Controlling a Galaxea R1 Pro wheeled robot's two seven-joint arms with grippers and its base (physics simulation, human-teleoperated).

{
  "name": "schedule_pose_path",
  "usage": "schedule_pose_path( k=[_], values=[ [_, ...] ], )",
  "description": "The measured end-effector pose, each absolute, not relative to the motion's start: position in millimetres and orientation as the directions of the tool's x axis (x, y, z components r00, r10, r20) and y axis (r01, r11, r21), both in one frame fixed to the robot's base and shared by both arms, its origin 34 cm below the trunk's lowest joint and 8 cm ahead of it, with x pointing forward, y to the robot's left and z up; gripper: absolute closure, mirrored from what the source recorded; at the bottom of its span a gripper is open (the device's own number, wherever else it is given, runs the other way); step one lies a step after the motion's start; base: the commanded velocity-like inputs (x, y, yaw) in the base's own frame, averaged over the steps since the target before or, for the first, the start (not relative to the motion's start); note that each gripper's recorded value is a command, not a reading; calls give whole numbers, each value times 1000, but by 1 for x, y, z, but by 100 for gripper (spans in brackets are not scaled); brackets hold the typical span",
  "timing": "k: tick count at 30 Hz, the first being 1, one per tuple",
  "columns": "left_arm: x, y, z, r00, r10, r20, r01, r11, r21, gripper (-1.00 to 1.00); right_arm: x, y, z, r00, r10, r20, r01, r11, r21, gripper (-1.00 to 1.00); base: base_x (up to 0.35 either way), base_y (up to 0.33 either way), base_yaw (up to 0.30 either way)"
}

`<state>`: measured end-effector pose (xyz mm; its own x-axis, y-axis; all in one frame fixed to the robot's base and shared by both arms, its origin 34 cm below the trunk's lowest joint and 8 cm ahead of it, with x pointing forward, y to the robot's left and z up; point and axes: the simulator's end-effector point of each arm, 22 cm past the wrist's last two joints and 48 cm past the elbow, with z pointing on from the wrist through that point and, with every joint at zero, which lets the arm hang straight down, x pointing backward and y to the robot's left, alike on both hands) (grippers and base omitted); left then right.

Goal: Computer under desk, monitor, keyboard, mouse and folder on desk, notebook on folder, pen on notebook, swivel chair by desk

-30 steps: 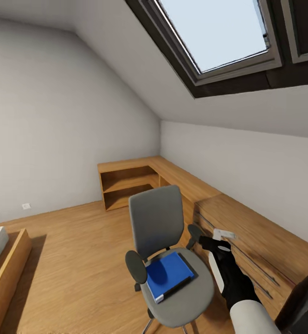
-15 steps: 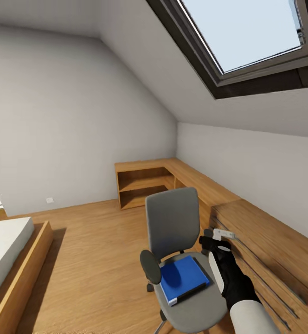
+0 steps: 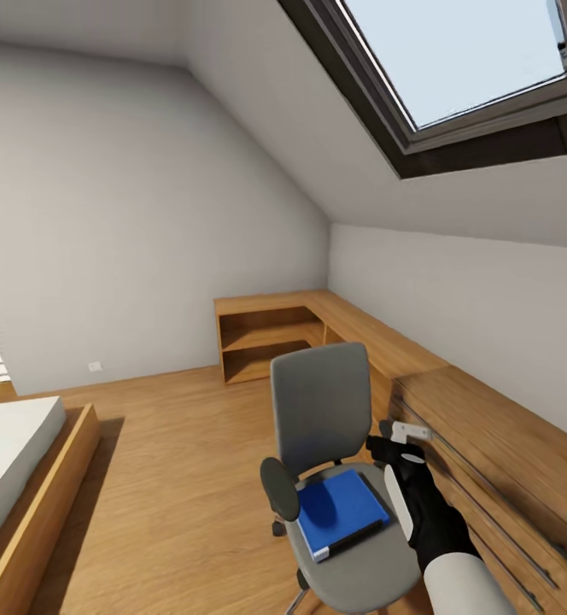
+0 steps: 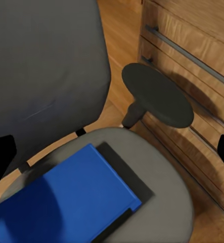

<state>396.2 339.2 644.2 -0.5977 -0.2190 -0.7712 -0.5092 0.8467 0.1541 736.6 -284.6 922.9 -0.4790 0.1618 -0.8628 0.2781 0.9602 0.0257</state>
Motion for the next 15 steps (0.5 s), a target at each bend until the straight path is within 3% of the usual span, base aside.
schedule_pose_path(
  k=[10, 15],
  values=[
    [396, 340, 629, -610, -220, -762, -504, 849, 159, -100, 737, -267, 900, -509, 113, -853, 227, 974, -6, -100, 0, 0, 0],
    [389, 336, 611, -670, -227, -706, -483, 857, 183, -100, 736, -262, 884, -526, 102, -844, 212, 977, -14, -100, 0, 0, 0]
  ],
)
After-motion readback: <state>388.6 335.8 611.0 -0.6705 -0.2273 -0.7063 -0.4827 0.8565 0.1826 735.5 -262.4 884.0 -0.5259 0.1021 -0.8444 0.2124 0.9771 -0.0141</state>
